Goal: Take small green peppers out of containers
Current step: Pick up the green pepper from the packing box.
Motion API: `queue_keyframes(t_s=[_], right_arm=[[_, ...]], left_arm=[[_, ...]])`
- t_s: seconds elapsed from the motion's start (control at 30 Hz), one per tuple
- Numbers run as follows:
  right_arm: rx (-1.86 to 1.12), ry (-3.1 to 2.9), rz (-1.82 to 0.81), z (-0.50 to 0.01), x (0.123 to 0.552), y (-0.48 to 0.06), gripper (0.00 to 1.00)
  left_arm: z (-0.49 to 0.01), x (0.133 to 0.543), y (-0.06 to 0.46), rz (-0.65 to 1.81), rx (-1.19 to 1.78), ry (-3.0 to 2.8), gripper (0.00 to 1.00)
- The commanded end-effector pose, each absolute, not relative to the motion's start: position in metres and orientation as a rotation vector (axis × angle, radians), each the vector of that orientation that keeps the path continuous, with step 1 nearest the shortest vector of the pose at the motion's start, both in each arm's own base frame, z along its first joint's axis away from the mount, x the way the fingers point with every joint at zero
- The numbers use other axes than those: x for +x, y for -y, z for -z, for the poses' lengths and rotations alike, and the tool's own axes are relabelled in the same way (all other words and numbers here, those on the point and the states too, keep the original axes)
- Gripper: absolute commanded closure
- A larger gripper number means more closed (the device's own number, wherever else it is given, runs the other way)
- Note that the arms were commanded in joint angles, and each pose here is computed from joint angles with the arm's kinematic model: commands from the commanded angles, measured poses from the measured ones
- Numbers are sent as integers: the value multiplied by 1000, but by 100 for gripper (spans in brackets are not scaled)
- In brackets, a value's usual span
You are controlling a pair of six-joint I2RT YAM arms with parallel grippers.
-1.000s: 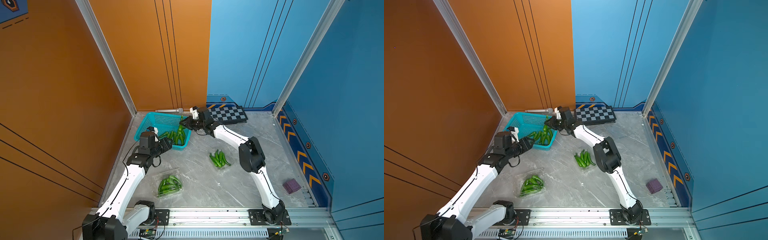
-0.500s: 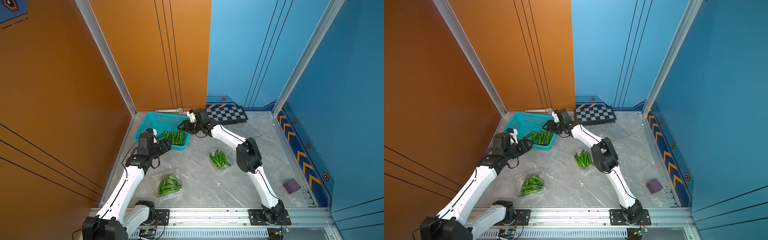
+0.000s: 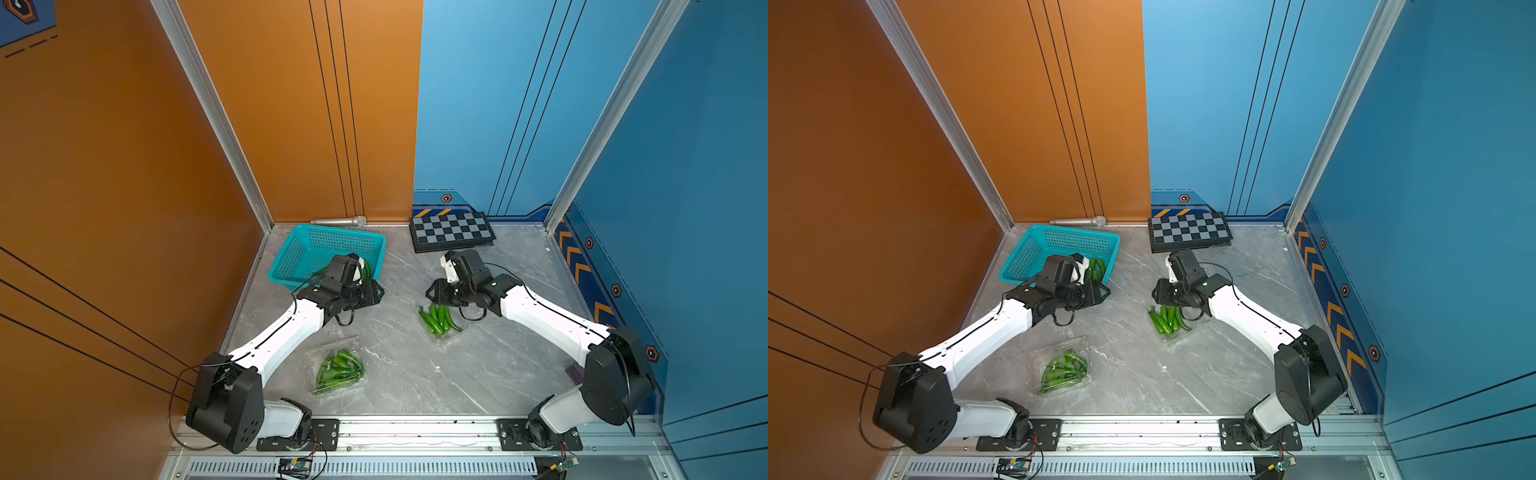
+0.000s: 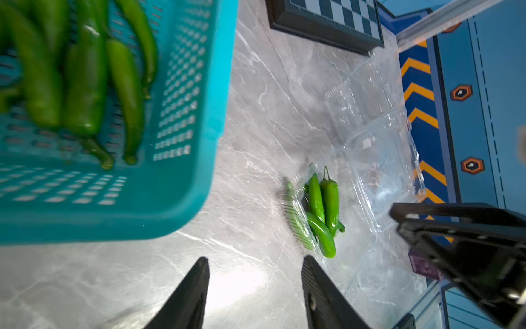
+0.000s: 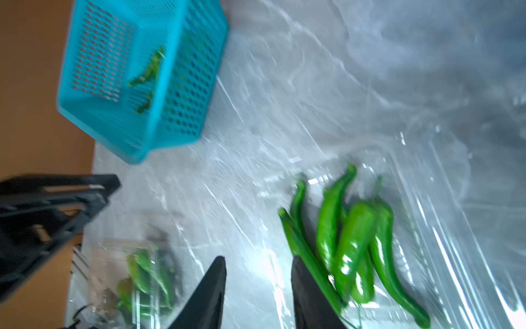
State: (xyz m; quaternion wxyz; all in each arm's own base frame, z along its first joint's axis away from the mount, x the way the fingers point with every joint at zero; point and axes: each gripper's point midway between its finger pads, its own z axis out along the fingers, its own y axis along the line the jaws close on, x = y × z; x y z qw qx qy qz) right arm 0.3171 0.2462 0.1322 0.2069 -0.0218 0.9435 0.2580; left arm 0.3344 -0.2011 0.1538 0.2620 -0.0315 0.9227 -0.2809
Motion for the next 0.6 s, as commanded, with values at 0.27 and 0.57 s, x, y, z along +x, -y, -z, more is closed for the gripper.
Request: queue_keyframes(t_s=[0.27, 0.57], right_arm=[[-147, -2743, -554, -87, 288, -230, 61], [-232, -2761, -512, -77, 295, -245, 61]], left_arm=[[-139, 334, 256, 832, 51, -2553, 45], [-133, 332, 258, 838, 53, -2565, 45]])
